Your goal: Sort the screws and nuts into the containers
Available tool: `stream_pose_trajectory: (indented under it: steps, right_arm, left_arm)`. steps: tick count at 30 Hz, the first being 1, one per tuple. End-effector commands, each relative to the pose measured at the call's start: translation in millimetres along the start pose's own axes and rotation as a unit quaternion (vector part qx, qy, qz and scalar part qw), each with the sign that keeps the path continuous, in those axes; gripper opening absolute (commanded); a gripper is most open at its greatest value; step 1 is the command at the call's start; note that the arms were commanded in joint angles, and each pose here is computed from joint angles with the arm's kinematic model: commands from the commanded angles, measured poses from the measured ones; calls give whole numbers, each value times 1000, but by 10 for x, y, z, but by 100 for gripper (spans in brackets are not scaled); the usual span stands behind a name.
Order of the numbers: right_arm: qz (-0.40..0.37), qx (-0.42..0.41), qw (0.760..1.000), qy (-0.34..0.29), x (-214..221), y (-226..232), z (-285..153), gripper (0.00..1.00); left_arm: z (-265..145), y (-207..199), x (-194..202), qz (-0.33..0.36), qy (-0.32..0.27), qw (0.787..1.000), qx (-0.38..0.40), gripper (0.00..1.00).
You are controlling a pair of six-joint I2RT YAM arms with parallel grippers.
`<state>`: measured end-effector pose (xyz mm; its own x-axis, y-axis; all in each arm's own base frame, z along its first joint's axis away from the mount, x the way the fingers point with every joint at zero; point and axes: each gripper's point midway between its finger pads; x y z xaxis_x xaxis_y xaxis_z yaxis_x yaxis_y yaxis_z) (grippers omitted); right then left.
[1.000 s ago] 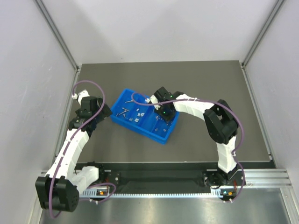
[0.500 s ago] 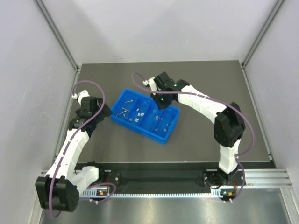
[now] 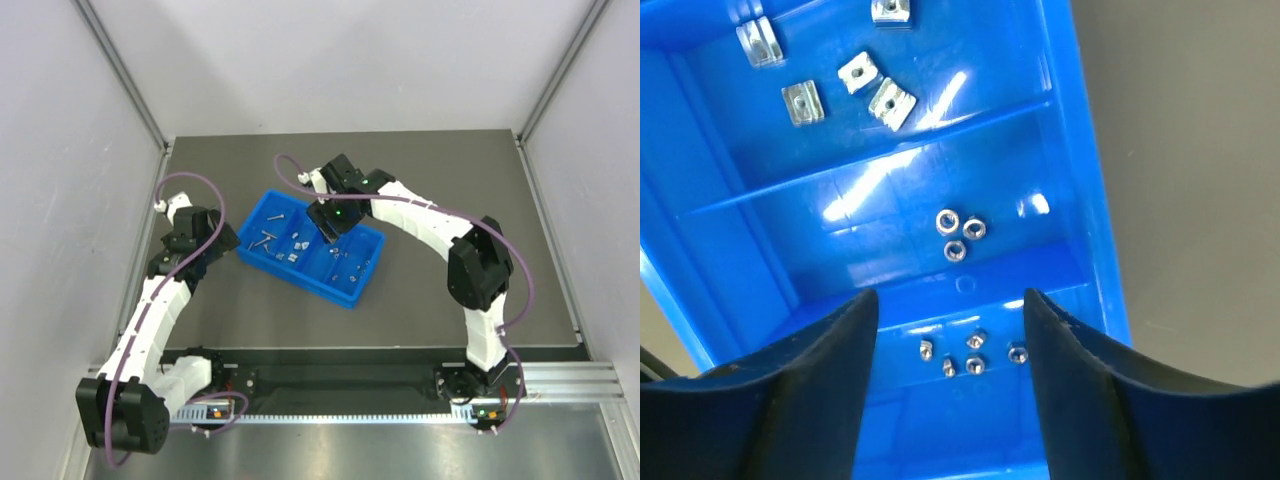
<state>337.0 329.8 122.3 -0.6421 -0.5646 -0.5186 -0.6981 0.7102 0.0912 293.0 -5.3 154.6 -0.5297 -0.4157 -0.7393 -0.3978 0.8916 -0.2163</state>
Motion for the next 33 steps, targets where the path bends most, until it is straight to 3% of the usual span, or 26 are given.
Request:
stream_pose_trajectory:
  steps: [1, 2, 4, 9, 15, 23, 27, 28, 31, 33]
  right_arm:
    - [4, 10, 999, -38, -247, 36, -265, 64]
    - [11, 15, 999, -38, -240, 21, -299, 69]
    - [17, 24, 999, -26, -148, 2, -394, 70]
    - [82, 49, 995, 16, 278, -72, -535, 66]
    - [160, 142, 976, 33, 525, -413, -819, 64]
    - [212, 173, 962, 27, 605, -502, -924, 64]
    - [215, 177, 960, 24, 553, -541, -869, 64]
    - [217, 179, 959, 28, 554, -552, -840, 64]
    - [221, 176, 959, 34, 540, -546, -789, 63]
    - [221, 175, 958, 45, 574, -531, -756, 62]
  left_arm:
    - [7, -103, -237, 4, -36, 999, 17, 99]
    - [15, -121, -252, 9, -36, 999, 20, 99]
    - [30, -188, -330, 14, -40, 999, 29, 99]
    - [225, -433, -378, 26, -17, 998, 62, 98]
    - [447, -756, -411, 66, 4, 990, 123, 90]
    - [766, -647, -264, 107, 27, 990, 89, 82]
    - [837, -627, -40, 98, 52, 989, 96, 72]
    - [836, -637, -9, 92, 55, 989, 100, 64]
    - [777, -704, 172, 70, 84, 986, 124, 55]
    - [752, -705, 260, 54, 95, 987, 119, 53]
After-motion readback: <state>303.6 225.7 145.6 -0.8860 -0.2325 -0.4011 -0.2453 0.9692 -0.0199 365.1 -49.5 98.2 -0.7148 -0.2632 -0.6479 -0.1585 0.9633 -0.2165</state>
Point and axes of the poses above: each gripper's point midway between its finger pads, its own z axis out along the fingers, its own y axis along the line the jaws close on, x = y × z, and after that the axes turned 4 degrees about z, right-handed
